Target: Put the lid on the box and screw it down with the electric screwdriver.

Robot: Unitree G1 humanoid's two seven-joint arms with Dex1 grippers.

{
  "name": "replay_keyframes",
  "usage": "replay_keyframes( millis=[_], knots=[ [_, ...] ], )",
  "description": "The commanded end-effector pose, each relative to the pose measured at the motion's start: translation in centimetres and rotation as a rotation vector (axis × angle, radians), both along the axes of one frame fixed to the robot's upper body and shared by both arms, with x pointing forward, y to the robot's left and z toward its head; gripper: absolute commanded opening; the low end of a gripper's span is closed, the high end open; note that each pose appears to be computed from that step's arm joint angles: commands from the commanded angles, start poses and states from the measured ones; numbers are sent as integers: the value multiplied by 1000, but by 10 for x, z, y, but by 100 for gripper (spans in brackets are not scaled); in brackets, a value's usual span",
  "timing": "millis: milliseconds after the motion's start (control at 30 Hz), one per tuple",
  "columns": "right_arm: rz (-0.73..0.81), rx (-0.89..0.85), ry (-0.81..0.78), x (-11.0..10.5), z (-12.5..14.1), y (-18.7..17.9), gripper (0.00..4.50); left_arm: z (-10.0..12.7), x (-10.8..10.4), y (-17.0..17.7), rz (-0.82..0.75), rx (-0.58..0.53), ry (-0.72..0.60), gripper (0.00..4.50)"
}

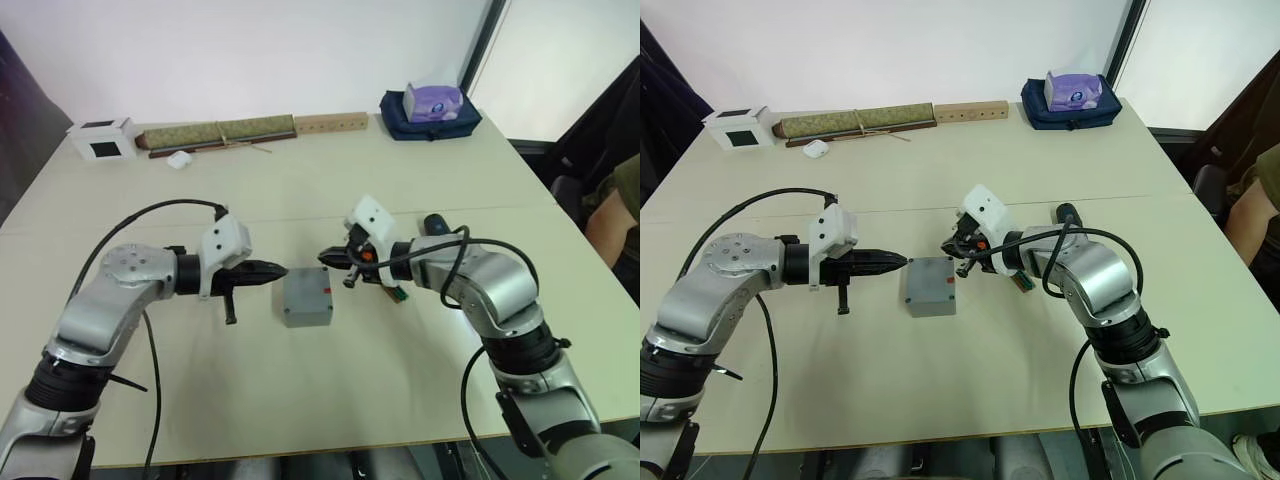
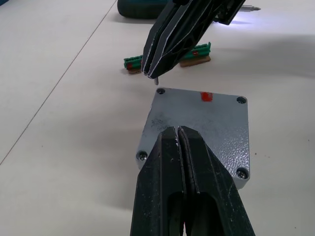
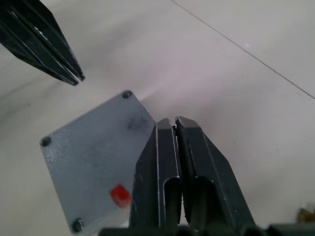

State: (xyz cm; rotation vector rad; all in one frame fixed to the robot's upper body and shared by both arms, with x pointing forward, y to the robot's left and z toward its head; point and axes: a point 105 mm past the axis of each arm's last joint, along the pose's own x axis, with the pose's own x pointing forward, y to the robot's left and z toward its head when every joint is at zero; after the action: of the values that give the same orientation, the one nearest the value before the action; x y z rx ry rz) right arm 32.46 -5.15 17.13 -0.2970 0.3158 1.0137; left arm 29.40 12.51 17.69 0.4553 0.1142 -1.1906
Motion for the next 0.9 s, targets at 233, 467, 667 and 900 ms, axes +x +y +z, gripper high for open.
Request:
replay_keyframes(
  millis=[233, 467, 667, 900],
  knots=[
    [42, -24, -41, -3, 0, 2, 4, 9, -3, -2, -13, 4, -54, 0],
    [51, -10, -54, -3, 6, 4, 4, 8, -4, -3, -16, 4, -55, 0],
    [50, -23, -51, -2, 3, 3, 4, 8, -4, -4, -17, 2, -55, 0],
    [54, -13, -54, -2, 3, 6, 4, 8, -4, -5, -15, -1, -55, 0]
  ],
)
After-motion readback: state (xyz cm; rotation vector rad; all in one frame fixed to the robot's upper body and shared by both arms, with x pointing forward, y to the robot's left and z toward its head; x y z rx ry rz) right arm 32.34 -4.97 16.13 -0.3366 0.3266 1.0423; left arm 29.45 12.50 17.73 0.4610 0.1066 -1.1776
